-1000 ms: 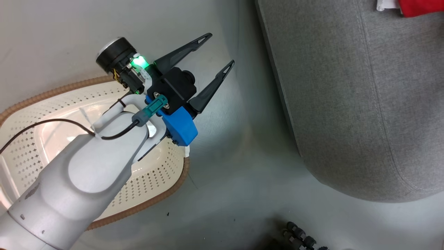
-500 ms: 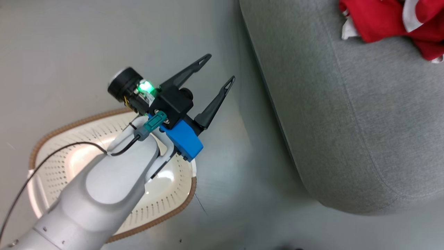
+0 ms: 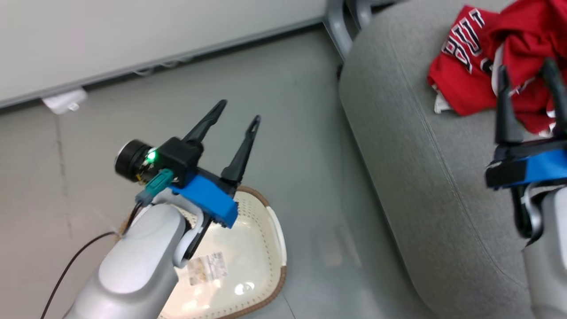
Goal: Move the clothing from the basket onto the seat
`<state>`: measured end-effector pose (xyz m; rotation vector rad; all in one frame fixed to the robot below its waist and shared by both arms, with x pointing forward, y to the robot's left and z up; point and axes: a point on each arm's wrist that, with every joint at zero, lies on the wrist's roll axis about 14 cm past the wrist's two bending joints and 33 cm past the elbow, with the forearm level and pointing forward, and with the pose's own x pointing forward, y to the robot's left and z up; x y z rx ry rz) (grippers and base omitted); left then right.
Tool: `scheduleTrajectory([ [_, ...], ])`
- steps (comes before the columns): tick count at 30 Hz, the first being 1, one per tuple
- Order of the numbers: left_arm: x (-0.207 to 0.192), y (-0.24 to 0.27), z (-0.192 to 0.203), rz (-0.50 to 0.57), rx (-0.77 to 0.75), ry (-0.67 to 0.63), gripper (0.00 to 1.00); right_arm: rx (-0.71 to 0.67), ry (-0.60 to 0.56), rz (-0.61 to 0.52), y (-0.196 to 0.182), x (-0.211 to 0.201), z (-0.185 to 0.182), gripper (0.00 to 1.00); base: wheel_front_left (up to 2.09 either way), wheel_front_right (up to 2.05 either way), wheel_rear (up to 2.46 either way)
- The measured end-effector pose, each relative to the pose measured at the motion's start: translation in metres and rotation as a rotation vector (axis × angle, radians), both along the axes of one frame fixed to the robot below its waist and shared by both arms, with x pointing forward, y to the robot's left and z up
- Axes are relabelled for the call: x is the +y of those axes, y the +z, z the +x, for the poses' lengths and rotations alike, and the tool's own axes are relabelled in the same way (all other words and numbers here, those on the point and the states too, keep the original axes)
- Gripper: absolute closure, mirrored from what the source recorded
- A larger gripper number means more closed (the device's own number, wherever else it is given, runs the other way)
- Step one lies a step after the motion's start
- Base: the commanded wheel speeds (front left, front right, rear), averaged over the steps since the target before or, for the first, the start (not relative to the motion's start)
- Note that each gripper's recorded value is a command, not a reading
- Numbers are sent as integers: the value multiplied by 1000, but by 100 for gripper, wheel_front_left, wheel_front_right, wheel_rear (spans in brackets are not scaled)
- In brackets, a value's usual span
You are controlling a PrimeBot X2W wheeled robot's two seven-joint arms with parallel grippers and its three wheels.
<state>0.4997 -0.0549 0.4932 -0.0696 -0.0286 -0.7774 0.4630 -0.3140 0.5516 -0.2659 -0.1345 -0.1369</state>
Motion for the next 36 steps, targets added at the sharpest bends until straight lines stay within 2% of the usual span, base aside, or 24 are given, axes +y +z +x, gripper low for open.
scheduleTrajectory([
  [9, 94, 27, -21, -22, -30, 293, 0, 10, 180, 113, -10, 80, -11, 0, 0, 0, 0],
  [17, 150, 38, -61, -37, -64, 460, 0, 29, 243, 188, -22, 116, -36, 0, 0, 0, 0],
  [24, 188, 37, -96, -67, -58, 592, 0, 36, 262, 225, -27, 130, -64, 0, 0, 0, 0],
  [36, 216, 24, -128, -88, -25, 676, 0, 35, 259, 266, -32, 135, -90, 0, 0, 0, 0],
])
